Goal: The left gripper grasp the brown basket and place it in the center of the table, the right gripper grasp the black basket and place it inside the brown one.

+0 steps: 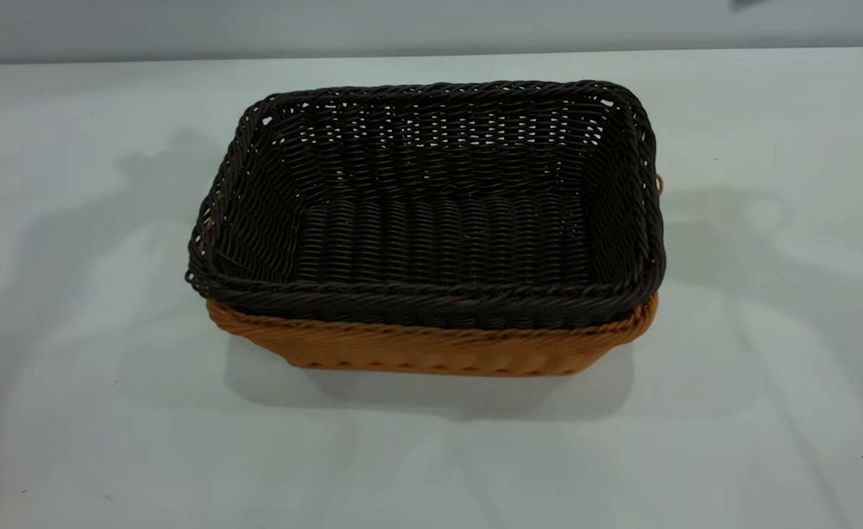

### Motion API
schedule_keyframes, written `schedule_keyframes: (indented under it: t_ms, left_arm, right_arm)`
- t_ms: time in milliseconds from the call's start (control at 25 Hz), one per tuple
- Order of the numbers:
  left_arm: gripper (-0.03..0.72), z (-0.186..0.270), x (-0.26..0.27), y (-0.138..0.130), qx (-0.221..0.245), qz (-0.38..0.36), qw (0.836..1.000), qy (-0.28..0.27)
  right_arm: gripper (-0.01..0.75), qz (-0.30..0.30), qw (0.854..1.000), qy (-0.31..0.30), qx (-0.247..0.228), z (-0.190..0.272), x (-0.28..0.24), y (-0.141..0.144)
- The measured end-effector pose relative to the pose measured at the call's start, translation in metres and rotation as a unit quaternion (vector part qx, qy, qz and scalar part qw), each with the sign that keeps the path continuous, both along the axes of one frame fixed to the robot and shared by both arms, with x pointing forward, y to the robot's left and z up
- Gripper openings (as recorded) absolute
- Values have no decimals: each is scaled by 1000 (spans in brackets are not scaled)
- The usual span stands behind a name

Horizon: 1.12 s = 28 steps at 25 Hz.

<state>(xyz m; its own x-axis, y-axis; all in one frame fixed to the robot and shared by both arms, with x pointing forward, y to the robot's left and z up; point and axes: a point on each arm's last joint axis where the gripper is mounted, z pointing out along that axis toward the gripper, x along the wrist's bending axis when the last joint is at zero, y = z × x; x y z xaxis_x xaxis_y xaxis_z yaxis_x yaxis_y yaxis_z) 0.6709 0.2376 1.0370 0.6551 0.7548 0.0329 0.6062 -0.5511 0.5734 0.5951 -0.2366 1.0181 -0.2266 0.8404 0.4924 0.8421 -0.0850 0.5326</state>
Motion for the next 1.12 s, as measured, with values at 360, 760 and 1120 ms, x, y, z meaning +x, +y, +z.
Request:
schedule_keyframes:
  t_ms: [360,760,1120]
  left_arm:
    - [534,109,-72,35,-49,76,996,-8]
    - [534,144,-123,53,-90,161,982,27]
    - [534,127,-202,46,-103,190,972,91]
  right_arm:
    - [591,77,980,-183,7,146,-113,-1]
    - [591,147,951,-271,-38,180,-257,-1]
    - [591,119,947,-288,-82,133,-327,-10]
